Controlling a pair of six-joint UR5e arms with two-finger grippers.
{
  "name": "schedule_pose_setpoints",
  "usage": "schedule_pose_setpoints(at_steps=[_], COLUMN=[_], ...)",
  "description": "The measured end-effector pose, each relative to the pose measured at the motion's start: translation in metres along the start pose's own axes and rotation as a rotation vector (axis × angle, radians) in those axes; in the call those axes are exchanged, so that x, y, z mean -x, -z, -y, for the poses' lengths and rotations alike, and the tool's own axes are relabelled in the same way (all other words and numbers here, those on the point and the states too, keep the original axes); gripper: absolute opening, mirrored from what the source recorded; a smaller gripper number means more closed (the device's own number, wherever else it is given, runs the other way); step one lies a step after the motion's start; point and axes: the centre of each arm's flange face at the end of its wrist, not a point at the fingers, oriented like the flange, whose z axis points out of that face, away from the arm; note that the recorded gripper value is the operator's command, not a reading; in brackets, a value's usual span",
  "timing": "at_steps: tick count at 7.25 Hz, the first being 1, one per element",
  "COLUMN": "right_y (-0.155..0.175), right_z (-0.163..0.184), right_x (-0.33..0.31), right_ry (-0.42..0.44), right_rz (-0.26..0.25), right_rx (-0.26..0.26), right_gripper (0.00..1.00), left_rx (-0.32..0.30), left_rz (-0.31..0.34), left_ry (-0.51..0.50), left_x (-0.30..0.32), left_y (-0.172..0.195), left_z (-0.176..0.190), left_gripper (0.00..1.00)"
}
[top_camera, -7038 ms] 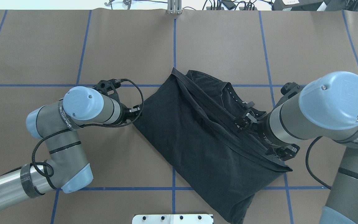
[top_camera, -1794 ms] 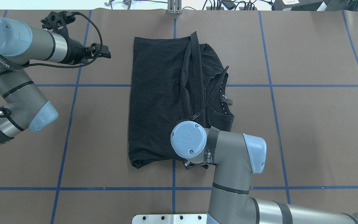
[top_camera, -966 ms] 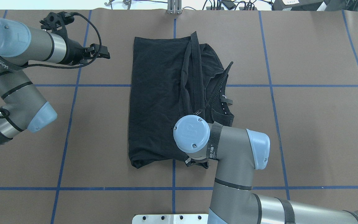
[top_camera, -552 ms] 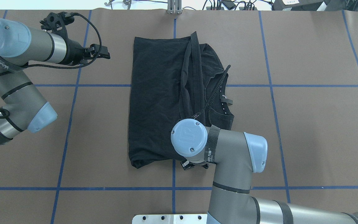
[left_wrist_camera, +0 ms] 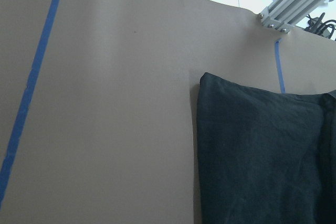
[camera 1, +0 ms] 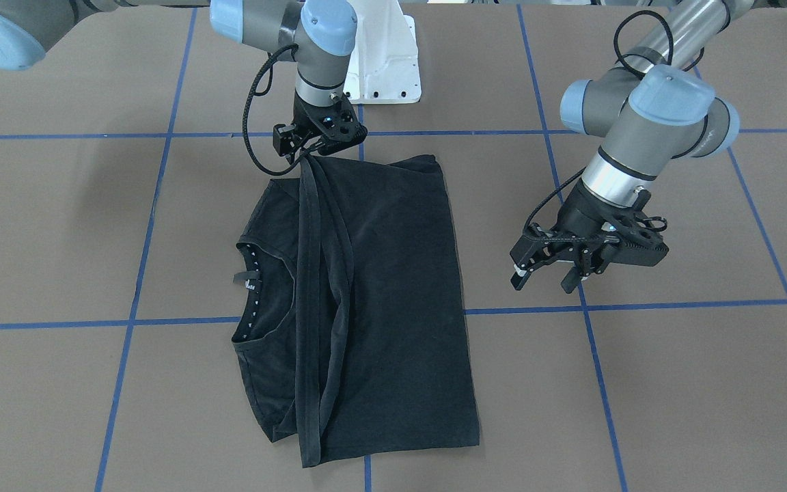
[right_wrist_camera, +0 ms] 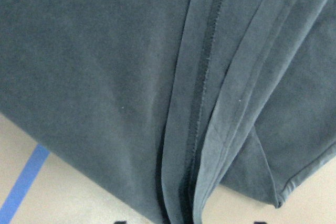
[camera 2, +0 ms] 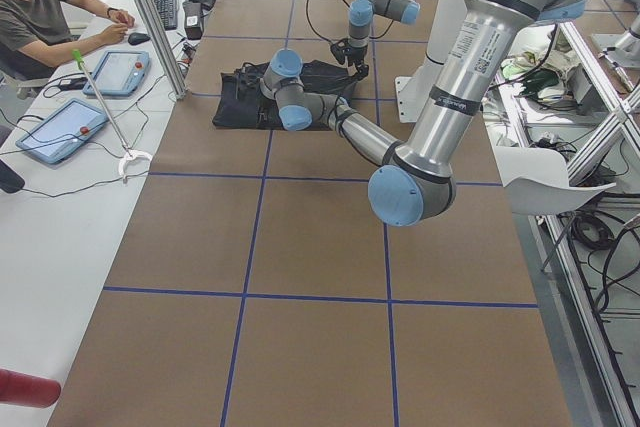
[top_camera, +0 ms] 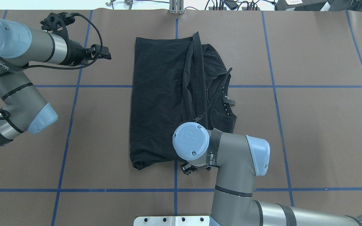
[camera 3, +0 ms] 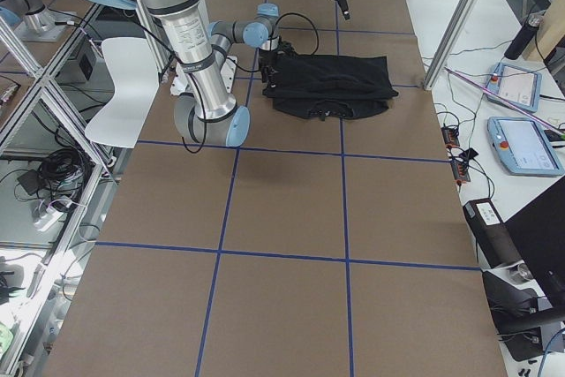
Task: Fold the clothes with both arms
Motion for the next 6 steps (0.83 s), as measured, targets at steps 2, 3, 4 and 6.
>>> schedule_pose_setpoints(at_steps=[2,3,4,6], right_y=[-0.0021,-0.0031,-0.0039,-0.004], right_z=[-0.0008,-0.0016,-0.0021,-0.0017], right_x=[-0.0004,-0.0002,-0.0001,-0.0012], right_ry=[0.001,0.002,0.002,0.006], right_rz=[-0.002,-0.003,-0.003,-0.002], right_rx=[0.004,0.006,0.007,0.009], right_gripper=[0.51,0.32,0.0,0.0], left_rx=[0.0,0.001,0.001,0.001], left_rz=[0.001,0.0,0.0,-0.001], left_ry=[0.0,0.0,0.0,0.0], left_x=[0.0002,0.0001,0.0001,-0.0003], left_y=[0.0,0.0001,0.0001,0.0005], left_z=[-0.0001,-0.0002,-0.0002,-0.0003], left_gripper=[1.0,1.0,1.0,1.0])
